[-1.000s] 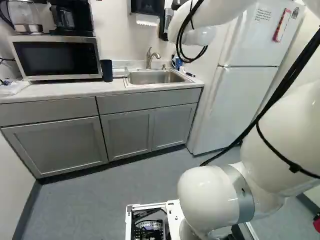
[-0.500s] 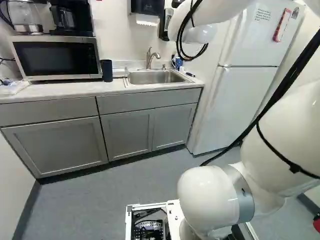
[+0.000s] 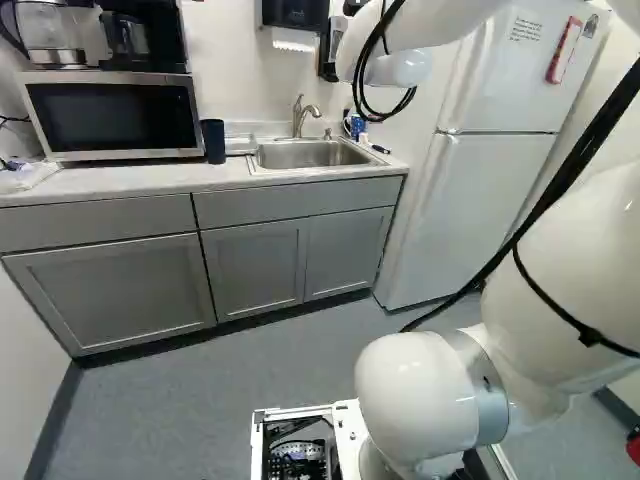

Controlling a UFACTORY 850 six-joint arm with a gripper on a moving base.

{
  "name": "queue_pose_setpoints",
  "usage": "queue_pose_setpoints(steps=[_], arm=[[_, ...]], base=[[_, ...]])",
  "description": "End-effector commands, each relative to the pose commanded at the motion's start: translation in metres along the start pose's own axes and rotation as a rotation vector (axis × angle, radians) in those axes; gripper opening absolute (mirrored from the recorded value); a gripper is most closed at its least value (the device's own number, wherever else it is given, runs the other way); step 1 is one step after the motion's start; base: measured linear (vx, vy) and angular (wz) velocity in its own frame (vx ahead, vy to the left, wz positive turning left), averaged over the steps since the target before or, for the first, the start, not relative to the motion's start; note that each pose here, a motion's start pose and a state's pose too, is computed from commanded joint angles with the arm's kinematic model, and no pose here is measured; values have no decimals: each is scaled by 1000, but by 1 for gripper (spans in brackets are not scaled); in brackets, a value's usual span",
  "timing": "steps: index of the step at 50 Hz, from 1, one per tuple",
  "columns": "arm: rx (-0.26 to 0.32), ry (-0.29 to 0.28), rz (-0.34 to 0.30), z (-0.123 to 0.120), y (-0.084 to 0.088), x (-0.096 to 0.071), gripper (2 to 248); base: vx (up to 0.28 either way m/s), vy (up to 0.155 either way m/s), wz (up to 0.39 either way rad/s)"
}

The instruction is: Rinse the cup and place it in the tray

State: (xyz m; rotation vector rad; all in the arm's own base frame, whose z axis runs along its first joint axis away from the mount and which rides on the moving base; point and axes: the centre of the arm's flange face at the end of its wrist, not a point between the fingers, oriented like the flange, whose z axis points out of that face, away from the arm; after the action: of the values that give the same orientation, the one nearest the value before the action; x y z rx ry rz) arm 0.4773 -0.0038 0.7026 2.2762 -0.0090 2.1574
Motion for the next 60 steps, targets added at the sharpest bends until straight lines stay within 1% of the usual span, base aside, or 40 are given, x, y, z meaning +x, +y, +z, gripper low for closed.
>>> queue_pose_setpoints(steps=[7, 24, 60], arm=[[0, 0, 0, 0, 0, 0, 247], [0, 0, 0, 0, 0, 0, 247], [0, 0, 0, 0, 0, 0, 247]], base=[[13, -6, -116], [47, -3, 7], [72, -60, 7]])
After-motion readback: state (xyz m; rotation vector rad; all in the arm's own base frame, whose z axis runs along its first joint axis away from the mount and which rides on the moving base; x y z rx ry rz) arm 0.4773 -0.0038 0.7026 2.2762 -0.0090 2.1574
